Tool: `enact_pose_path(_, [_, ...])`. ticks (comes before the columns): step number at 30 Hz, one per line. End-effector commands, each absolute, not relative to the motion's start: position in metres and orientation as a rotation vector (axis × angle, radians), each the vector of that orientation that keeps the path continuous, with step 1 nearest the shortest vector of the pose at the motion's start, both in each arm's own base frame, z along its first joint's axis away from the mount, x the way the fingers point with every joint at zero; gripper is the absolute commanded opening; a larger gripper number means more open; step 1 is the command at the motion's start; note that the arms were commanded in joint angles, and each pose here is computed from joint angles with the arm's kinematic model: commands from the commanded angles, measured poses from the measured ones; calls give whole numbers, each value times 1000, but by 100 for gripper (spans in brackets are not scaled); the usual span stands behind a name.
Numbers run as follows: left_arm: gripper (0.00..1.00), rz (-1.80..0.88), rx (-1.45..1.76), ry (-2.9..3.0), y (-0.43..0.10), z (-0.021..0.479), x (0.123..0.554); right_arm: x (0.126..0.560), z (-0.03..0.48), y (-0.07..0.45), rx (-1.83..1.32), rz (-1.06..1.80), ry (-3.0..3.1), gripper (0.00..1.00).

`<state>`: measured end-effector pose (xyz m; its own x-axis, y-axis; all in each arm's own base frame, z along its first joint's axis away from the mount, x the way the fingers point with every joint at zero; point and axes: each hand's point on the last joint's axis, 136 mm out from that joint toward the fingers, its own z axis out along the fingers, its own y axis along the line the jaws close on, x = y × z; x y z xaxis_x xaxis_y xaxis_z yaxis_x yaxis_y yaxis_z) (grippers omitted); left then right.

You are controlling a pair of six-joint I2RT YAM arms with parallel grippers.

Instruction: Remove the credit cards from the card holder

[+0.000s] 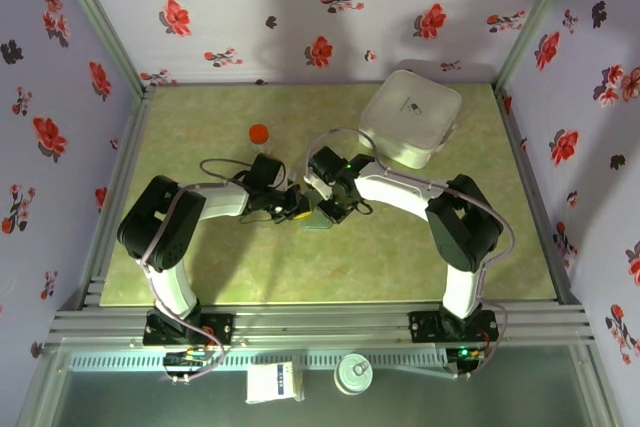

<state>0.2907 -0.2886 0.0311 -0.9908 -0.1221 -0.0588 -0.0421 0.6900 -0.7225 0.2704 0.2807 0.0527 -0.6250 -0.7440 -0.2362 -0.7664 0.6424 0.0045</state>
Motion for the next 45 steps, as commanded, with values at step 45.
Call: enact_pose_path(45, [0, -1305, -396, 2643, -254, 43, 297, 295, 42, 317, -2089, 137, 1929, 48])
